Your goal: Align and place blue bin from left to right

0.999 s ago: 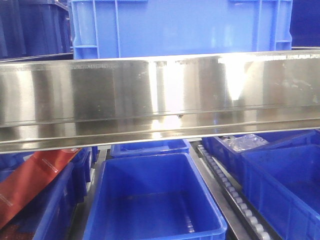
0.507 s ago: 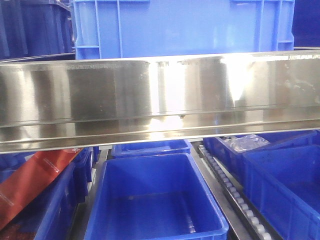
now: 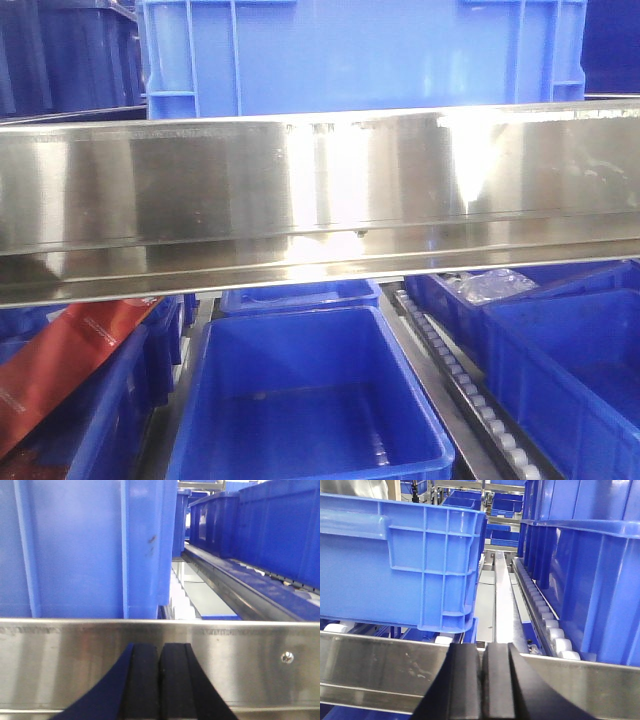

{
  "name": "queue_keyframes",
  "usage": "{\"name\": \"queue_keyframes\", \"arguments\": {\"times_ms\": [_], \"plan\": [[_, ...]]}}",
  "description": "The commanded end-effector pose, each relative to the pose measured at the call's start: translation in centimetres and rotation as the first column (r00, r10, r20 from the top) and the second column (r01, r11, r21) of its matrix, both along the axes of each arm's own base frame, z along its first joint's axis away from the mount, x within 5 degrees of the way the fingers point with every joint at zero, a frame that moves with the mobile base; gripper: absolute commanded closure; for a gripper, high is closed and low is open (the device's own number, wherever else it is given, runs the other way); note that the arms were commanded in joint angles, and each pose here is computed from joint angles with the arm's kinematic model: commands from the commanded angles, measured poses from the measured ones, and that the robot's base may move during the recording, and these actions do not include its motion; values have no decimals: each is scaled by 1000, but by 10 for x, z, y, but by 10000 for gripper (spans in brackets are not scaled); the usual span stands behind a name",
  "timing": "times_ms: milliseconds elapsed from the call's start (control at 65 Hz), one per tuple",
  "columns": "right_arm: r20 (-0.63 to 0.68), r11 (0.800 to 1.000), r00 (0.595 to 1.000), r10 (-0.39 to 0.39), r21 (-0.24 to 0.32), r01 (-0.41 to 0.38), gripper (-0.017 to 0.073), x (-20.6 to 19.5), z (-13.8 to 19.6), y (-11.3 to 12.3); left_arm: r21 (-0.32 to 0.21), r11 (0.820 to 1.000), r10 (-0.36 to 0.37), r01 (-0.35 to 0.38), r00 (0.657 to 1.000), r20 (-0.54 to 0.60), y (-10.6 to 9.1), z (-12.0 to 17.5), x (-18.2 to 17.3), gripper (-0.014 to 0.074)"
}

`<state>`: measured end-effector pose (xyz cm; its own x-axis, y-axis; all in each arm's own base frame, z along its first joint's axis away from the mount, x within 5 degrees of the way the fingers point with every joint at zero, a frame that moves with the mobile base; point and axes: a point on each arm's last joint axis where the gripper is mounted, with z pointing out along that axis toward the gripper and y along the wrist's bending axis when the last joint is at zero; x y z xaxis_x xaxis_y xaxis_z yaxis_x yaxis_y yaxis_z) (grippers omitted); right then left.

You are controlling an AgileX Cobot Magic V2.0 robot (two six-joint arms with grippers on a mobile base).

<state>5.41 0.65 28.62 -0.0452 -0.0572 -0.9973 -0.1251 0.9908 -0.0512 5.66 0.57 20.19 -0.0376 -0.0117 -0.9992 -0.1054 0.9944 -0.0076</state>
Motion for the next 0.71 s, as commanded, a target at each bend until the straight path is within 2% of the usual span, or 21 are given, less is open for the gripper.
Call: {"name": "queue_keyframes", "arguments": {"times_ms": [0,138,692], "plan": [[36,1000,999,-7,-9,7,629,-1,3,-1,21,1000,7,-8,999,35,0,3,0,705],[36,1000,999,-7,-9,7,629,-1,3,-1,28,1000,8,-10,997,72,1,7,0,705],[36,1000,999,-7,-9,7,629,-1,3,-1,28,1000,8,-11,997,74,1,7,0,705]]}}
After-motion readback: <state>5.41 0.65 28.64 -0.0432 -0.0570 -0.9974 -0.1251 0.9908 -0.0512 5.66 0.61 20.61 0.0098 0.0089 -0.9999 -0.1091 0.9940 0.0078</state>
